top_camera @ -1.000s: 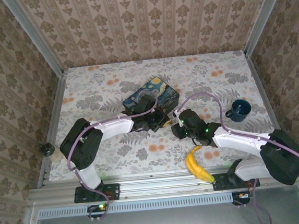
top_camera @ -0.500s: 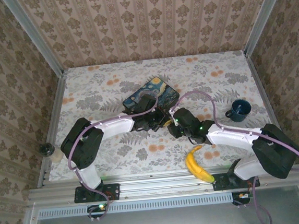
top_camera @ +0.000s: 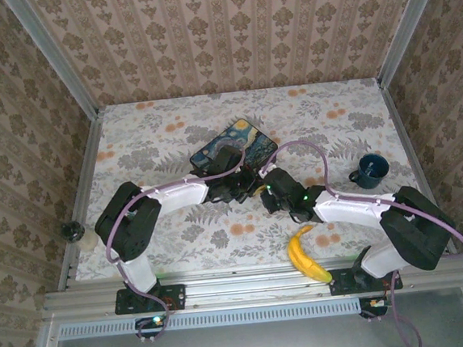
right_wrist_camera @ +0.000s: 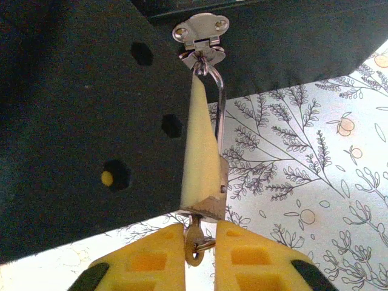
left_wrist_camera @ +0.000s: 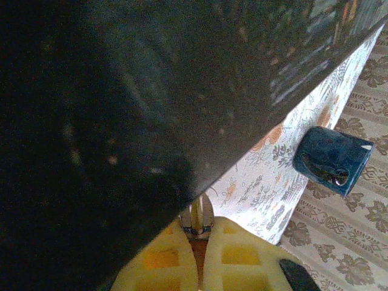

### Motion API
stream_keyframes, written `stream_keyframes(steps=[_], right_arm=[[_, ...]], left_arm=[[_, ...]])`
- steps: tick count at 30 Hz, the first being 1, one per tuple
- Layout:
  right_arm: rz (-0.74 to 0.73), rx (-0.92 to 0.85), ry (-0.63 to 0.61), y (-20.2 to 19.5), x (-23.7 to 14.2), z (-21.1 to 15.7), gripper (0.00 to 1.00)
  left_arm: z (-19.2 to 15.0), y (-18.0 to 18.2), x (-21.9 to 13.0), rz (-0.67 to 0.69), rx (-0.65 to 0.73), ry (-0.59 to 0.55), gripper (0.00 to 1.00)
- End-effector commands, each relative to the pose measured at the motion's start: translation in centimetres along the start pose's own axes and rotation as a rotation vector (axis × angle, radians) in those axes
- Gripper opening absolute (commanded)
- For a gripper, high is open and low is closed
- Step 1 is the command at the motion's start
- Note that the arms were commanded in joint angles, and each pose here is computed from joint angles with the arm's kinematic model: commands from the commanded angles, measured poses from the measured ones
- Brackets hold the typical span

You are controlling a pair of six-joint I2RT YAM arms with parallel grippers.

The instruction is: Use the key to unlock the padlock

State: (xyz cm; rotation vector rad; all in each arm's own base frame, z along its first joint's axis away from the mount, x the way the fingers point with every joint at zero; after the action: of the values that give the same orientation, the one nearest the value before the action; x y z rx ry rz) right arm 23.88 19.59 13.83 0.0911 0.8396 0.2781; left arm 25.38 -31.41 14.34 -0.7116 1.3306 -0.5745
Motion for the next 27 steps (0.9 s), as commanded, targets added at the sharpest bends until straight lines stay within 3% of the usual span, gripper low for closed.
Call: stream_keyframes(steps=[1,3,9,17,24,25,27], right_arm=[[0.0,0.036,-0.077,0.1,0.3,1.5,0.08],[0.036,0.091,-0.067,-0.2,0.4,2.0,0.0],[0.247,0.386,0.037,-1.5,0.8,3.2,0.0],[0.381,0.69,0.08,-3.4,1.2,3.0,0.0],[0.366,0.754,0.05,-3.9,2.0,2.7,0.0],[0.367,0.765,0.044,-4.0,2.0,2.7,0.0],[0.368,0.784,0.029,-4.1,2.0,2.7,0.0]], left_arm=[[-2.3,1.5,1.4,0.05,-0.048,0.159,0.0],[-2.4,1.5,1.5,0.05,-0.045,0.163,0.0],[-2.6,1.6,1.8,0.046,-0.036,0.167,0.0],[-3.0,1.8,2.2,0.018,-0.051,0.156,0.02],[-2.9,1.0,1.4,-0.018,-0.028,0.111,0.45],[-2.8,0.7,1.0,-0.024,-0.015,0.095,0.6],[-2.5,-0.1,0.1,-0.04,0.019,0.062,0.79]])
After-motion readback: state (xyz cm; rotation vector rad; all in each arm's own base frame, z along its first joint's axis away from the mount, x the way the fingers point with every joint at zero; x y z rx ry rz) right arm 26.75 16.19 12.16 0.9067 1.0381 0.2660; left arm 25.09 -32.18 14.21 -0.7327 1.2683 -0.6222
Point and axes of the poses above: each hand's point on the last joint's axis, 136 mm out from that joint toward the fingers, its own x axis out along the fingers, its own y axis along the line the jaws close on, z = x × y, the point moved 9 cm from there along -x, back along the fingers, and after that the axes turned 15 degrees about x, right-handed, at the moved point
